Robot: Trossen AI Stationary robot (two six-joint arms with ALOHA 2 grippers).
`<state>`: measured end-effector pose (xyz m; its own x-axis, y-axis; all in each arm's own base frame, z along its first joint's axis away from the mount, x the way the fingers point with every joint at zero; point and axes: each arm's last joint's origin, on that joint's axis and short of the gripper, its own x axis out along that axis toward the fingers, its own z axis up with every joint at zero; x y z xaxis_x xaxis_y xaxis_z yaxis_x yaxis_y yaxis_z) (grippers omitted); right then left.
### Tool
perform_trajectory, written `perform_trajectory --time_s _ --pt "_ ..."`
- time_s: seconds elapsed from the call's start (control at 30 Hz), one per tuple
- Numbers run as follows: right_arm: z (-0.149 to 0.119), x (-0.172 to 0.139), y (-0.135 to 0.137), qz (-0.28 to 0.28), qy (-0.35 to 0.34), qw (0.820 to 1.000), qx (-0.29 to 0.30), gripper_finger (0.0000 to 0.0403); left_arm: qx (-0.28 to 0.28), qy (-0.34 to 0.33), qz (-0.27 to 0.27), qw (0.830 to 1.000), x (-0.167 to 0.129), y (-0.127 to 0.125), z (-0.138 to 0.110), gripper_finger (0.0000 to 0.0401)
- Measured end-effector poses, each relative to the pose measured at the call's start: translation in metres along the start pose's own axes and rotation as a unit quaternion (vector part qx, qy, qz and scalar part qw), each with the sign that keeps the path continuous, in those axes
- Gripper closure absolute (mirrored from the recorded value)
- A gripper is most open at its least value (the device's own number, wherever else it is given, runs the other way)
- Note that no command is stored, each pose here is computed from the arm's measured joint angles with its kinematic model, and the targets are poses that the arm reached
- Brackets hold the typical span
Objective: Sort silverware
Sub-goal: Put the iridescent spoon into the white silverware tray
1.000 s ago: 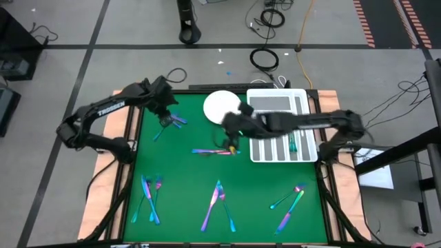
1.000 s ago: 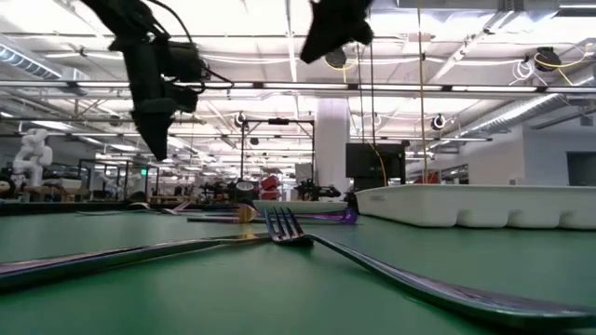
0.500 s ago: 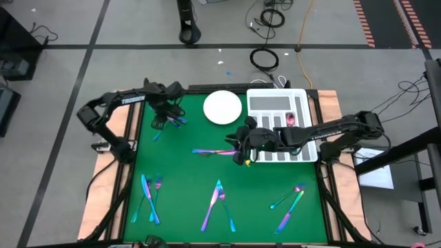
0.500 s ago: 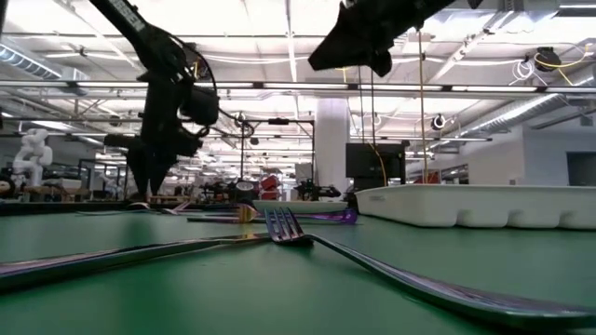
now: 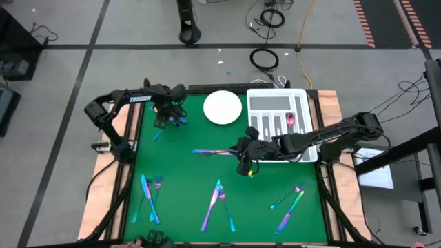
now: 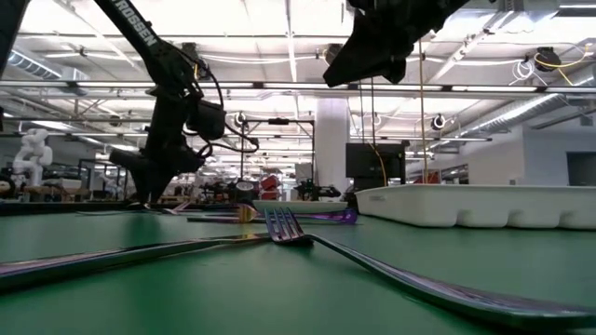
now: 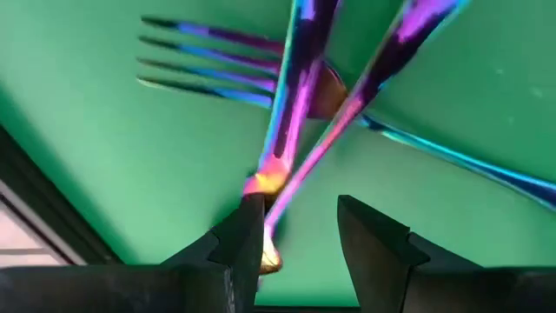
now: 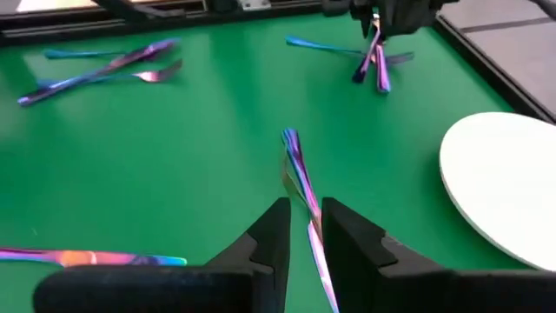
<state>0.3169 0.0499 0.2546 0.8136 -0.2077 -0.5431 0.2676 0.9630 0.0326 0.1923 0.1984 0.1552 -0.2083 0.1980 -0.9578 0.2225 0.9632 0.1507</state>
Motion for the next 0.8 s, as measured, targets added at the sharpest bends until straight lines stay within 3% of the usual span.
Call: perform_trajectory --time_s 0.13,0.4,0.8 --pt "-0.006 -0.001 0.004 0.006 0.005 1.000 -0.003 0.0344 0.005 -0.018 0.019 1.000 0.000 0.004 0.004 0.0251" --pt "-0.022 0.004 0.000 -0.003 0.028 1.000 0.009 0.0344 0.012 -0.021 0.006 1.000 0.002 0.000 0.004 0.0251" --pt "-0.022 0.004 0.000 -0.002 0.025 1.000 0.012 0.0344 0.022 0.024 -0.004 0.999 0.020 -0.002 0.007 0.0253"
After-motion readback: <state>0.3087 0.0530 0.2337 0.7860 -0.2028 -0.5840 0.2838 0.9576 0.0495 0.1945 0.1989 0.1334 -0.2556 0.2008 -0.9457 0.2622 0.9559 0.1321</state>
